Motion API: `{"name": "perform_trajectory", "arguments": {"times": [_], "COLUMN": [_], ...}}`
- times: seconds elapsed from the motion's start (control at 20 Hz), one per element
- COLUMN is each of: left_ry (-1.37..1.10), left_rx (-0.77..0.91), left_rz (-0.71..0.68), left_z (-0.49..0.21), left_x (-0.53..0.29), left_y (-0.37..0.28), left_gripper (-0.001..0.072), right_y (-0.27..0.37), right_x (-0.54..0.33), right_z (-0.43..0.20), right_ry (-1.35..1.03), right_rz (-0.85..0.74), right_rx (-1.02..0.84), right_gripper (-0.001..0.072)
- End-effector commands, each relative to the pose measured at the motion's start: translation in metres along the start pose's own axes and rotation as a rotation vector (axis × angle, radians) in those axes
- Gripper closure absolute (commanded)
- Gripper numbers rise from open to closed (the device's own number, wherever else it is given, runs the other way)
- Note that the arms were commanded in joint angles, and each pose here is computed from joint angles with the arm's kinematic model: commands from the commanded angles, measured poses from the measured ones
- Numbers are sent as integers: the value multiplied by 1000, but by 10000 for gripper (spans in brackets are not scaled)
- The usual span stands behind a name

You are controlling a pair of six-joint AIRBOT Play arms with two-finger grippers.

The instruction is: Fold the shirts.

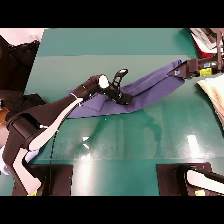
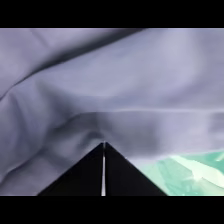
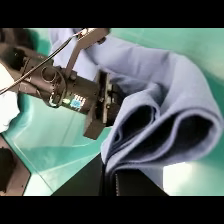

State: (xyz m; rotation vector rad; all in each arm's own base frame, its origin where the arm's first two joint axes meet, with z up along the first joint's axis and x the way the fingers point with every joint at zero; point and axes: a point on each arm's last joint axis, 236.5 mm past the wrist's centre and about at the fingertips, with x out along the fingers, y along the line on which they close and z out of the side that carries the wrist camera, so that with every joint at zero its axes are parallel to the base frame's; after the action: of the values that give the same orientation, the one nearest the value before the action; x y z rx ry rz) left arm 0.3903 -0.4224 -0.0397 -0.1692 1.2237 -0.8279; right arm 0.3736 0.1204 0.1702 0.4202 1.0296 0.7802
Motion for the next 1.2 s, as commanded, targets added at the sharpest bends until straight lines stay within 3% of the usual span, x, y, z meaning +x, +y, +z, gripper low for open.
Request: {"name": "perform_trajectory", "arguments": {"times": [0.0,0.15,0.3,0.7,0.95,1.15], "left_ry": [30,-6,-102,-298,-378,-361], "left_rx": [61,113,129,-9,-67,-75], "left_rz": [10,78,233,599,679,683], "left_z": [10,34,56,29,13,7], "left_x": [-27,-91,-179,-405,-461,-462], "left_y": [-3,10,49,134,146,147], "left_gripper": [681,681,680,679,679,679], "right_y": [19,34,56,159,211,210], "right_x": [11,25,45,133,209,278], "right_z": [0,1,5,36,42,17], "right_ry": [19,22,14,79,68,115], "right_rz": [5,22,50,217,298,302], "right_rx": [-9,-21,-50,-239,-318,-295], "right_gripper": [693,694,695,694,694,694]}}
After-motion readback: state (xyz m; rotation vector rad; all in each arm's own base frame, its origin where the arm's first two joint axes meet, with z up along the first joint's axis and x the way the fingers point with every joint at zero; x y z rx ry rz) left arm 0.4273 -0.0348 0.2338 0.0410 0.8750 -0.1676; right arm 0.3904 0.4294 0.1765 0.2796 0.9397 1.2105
